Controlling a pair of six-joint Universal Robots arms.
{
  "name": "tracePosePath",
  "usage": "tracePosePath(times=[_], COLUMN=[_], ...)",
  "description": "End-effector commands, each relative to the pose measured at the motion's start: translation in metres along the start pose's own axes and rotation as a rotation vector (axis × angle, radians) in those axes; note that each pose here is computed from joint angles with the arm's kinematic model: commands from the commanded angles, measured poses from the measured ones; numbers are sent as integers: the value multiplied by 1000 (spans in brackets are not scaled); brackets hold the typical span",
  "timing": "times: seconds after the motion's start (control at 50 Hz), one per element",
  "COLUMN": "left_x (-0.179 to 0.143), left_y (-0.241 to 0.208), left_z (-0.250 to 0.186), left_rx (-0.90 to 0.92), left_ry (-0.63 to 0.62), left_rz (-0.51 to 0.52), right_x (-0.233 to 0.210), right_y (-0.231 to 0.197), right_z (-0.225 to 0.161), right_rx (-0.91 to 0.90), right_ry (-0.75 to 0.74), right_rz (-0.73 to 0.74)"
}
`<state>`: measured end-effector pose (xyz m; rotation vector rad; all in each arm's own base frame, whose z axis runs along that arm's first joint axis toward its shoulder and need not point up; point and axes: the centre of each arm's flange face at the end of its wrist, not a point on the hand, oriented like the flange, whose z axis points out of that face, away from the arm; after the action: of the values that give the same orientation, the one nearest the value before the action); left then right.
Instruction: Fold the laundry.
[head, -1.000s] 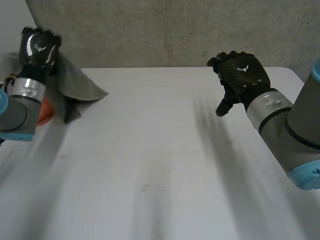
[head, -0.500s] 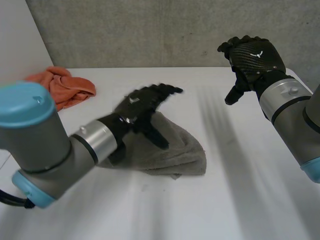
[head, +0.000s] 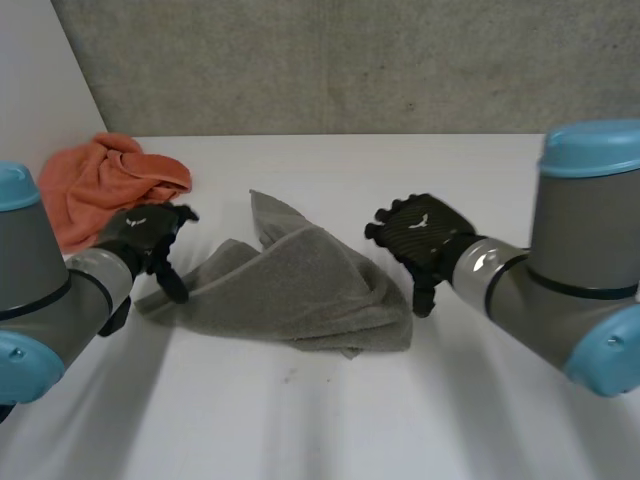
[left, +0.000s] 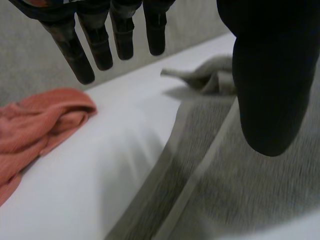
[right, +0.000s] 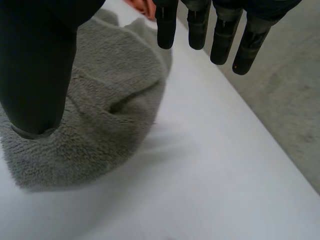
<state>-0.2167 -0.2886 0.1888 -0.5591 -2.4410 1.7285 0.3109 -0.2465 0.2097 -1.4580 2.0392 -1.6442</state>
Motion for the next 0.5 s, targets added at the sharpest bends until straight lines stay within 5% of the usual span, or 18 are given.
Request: tracePosePath(times=[0.02, 0.5], left_x=[-8, -3], left_y=[19, 57], left_z=[9, 27], left_rx=[-74, -200], left_ry=[-20, 6], left_rz=[35, 35], right_x=[-11, -26], right_y=[4, 16], right_z=[32, 57], right_rx=[13, -13], right_ry=[-30, -38], right_rz=[-13, -7])
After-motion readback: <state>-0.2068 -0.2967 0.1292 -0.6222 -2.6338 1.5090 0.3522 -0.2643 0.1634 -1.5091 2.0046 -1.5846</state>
